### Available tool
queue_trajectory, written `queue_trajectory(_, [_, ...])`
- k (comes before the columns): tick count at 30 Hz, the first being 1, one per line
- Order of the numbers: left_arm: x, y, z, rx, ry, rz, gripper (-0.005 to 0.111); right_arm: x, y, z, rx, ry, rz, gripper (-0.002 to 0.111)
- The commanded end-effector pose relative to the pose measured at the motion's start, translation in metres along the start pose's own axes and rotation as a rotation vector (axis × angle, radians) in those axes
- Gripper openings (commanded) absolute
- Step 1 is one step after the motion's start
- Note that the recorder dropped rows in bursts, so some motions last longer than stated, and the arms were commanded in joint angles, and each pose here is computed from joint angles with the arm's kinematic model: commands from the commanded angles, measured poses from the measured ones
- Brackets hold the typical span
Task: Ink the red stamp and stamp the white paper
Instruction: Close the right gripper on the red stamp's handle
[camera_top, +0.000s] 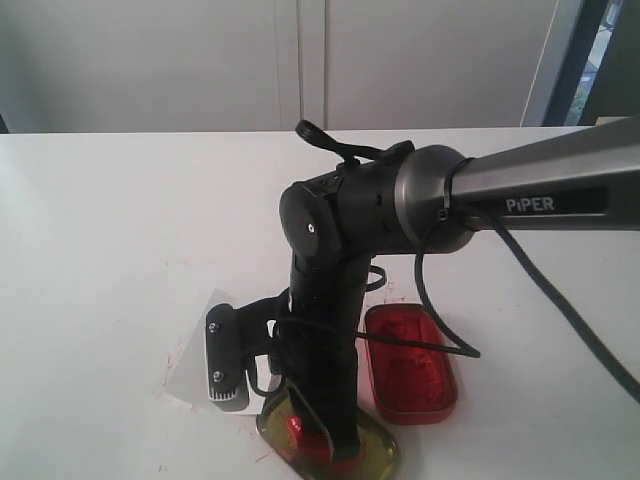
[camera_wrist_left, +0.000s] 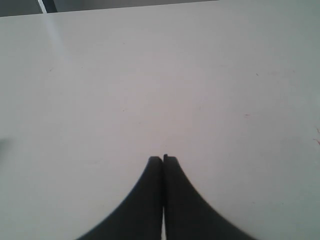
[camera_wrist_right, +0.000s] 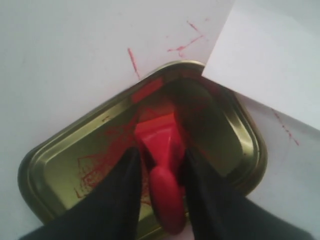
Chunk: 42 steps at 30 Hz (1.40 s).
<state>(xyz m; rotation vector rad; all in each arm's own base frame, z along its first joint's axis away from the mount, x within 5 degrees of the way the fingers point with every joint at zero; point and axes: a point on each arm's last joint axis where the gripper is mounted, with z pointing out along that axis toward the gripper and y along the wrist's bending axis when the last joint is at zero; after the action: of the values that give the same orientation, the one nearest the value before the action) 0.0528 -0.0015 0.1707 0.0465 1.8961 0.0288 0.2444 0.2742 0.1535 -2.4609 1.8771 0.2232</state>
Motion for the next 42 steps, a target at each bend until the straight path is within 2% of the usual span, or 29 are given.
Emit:
queue_trajectory(1, [0.002,0.0,0.0,0.0,0.004,-0.002,0.0,0.001,0.001,0.006,-0.021,0.008,-0.006,0.017])
queue_trajectory(4, [0.002,0.0,0.0,0.0,0.004,-0.002,0.0,0.001,0.001,0.006,-0.018,0.008,-0.007,0.001])
queue_trajectory(5, [0.002,0.0,0.0,0.0,0.004,-0.002,0.0,0.001,0.001,0.006,-0.018,0.008,-0.007,0.0])
queue_trajectory(19, [0.002,0.0,0.0,0.0,0.004,-0.002,0.0,0.0,0.002,-0.011,0.019,-0.005,0.014,0.0])
queue_trajectory(34, [0.002,0.0,0.0,0.0,0.004,-0.002,0.0,0.0,0.011,-0.059,0.144,-0.056,0.077,0.0])
queue_trajectory(42, [0.002,0.0,0.0,0.0,0.004,-0.002,0.0,0.0,0.013,-0.064,0.153,-0.065,0.079,0.0])
